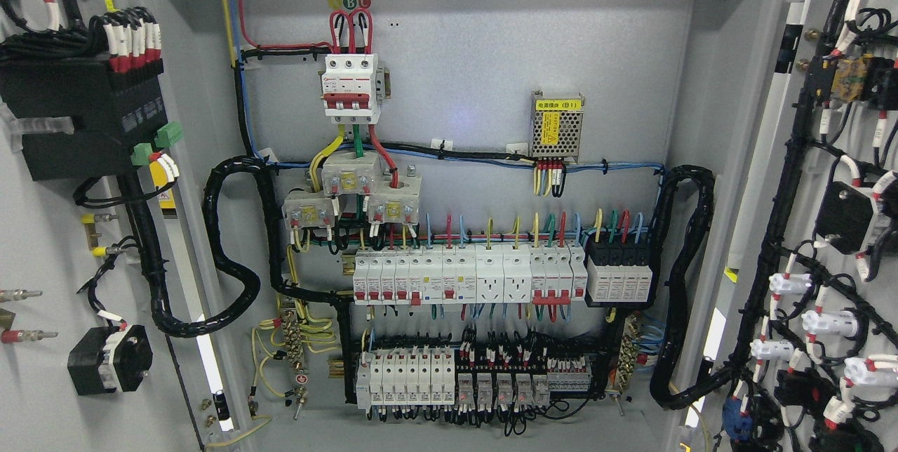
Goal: Open door with both hands
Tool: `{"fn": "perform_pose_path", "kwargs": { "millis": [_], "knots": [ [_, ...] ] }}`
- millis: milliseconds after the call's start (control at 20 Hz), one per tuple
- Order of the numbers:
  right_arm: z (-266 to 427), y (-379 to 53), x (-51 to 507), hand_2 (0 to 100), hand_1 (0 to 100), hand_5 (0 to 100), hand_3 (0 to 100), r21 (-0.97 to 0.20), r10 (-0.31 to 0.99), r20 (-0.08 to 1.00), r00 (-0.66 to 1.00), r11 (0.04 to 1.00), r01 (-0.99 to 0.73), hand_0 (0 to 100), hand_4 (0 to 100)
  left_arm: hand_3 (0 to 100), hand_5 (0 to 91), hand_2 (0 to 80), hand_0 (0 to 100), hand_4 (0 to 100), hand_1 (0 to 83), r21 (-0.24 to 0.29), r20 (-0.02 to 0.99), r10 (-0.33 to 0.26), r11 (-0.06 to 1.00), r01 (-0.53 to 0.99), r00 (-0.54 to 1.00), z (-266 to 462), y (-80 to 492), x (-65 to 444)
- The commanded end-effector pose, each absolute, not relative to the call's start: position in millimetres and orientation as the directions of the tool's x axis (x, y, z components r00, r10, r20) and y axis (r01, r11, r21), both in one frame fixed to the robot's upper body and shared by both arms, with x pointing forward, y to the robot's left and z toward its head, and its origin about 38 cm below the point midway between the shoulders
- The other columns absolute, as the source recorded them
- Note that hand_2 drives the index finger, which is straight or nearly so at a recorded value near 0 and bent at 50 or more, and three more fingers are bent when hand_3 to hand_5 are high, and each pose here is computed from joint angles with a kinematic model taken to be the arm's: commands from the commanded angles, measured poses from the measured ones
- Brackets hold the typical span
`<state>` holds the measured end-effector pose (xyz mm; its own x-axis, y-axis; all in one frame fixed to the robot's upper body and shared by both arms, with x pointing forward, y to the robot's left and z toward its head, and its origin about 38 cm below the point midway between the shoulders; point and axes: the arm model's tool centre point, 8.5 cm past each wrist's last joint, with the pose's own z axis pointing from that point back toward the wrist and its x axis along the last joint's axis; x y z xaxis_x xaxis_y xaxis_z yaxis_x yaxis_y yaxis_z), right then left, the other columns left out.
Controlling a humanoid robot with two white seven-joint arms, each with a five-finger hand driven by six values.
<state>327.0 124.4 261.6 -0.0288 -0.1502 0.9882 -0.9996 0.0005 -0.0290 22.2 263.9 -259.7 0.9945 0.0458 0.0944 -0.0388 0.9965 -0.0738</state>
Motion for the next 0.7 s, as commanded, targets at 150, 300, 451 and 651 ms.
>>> {"fn": "perform_pose_path", "kwargs": {
  "millis": [150,300,451,651],
  "knots": [
    [227,57,375,4,50,0,0,0.037,-0.174,0.985,-0.015,0.293,-0.955,0,0,0,0.0,0.0,12,0,55.6,-0.085,0.101,0.039,0.996,-0.031,0.994,-260,256,24],
    [210,29,367,4,50,0,0,0.035,-0.170,0.985,-0.026,0.350,-0.936,0,0,0,0.0,0.0,12,0,55.6,-0.090,0.102,0.042,0.995,-0.033,0.994,-260,254,24],
    [198,-7,374,4,50,0,0,0.070,-0.195,0.981,-0.018,0.435,-0.898,0,0,0,0.0,0.0,12,0,55.6,-0.132,0.154,0.043,0.991,-0.022,0.987,-261,243,39],
    [176,-51,367,4,50,0,0,0.168,-0.259,0.966,0.009,0.599,-0.783,0,0,0,0.0,0.0,12,0,55.6,-0.263,0.463,0.072,0.963,0.059,0.884,-243,224,78]
  ]
}}
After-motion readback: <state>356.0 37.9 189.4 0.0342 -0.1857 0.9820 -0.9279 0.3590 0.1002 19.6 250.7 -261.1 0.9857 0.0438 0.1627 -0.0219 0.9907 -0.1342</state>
